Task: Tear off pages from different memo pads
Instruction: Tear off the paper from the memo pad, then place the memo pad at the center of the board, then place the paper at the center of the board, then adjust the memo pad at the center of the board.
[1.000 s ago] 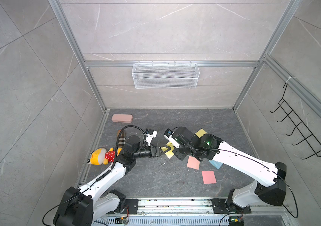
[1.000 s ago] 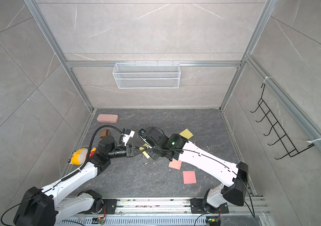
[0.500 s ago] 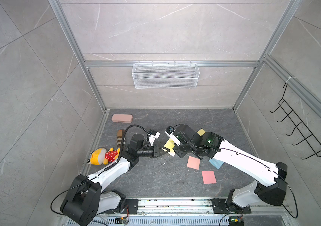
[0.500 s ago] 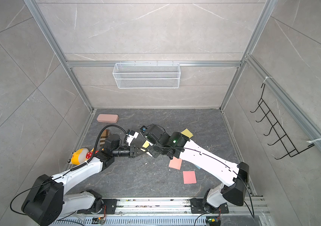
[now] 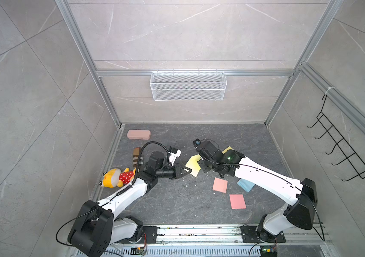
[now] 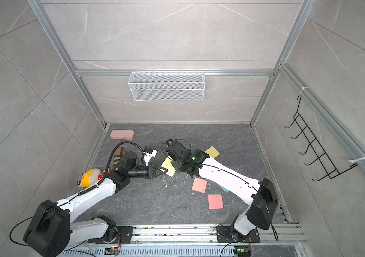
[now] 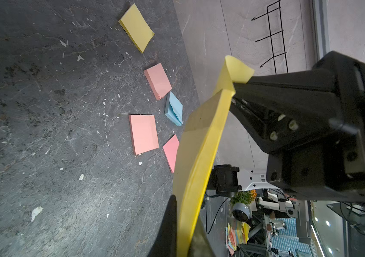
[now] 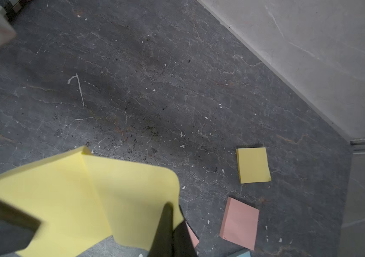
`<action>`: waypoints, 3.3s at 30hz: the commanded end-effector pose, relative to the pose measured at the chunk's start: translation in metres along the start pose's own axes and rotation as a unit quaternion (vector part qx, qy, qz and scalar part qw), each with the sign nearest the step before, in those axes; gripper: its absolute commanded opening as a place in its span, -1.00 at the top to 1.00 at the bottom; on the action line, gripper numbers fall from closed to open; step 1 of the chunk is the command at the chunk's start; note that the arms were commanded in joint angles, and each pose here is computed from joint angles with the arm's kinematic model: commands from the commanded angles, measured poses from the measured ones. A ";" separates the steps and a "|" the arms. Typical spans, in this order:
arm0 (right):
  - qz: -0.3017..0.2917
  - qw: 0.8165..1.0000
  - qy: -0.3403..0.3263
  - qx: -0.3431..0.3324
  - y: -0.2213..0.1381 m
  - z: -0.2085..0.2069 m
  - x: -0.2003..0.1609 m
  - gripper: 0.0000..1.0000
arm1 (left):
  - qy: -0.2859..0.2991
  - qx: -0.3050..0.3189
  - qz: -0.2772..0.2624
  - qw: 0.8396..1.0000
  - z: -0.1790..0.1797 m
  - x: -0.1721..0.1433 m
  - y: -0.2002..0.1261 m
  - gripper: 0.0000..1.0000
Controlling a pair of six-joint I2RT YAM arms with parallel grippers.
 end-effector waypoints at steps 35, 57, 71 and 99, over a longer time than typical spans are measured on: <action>0.122 0.988 -0.089 0.013 0.130 0.081 -0.027 1.00 | -0.247 0.251 -0.068 0.933 0.167 0.016 -0.087 1.00; 0.239 0.932 0.107 0.251 0.092 0.051 -0.030 -0.04 | -0.246 0.449 0.058 0.857 0.191 -0.004 -0.078 0.03; 0.212 0.904 0.368 0.057 0.042 -0.078 -0.118 0.04 | 0.035 0.432 0.162 0.887 0.061 0.029 0.044 -0.14; 0.266 0.873 0.390 0.127 0.137 -0.075 -0.115 0.00 | 0.052 0.228 0.229 0.945 0.017 -0.021 0.130 -0.07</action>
Point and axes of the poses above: each gripper's point midway between its finger pads, its own y axis out along the fingers, its own z axis along the line the jaws close on, x = y × z, the point moved 7 cm from there along -y, back along the fingers, and after that the axes turned 15 degrees about y, right-handed, at the moved point
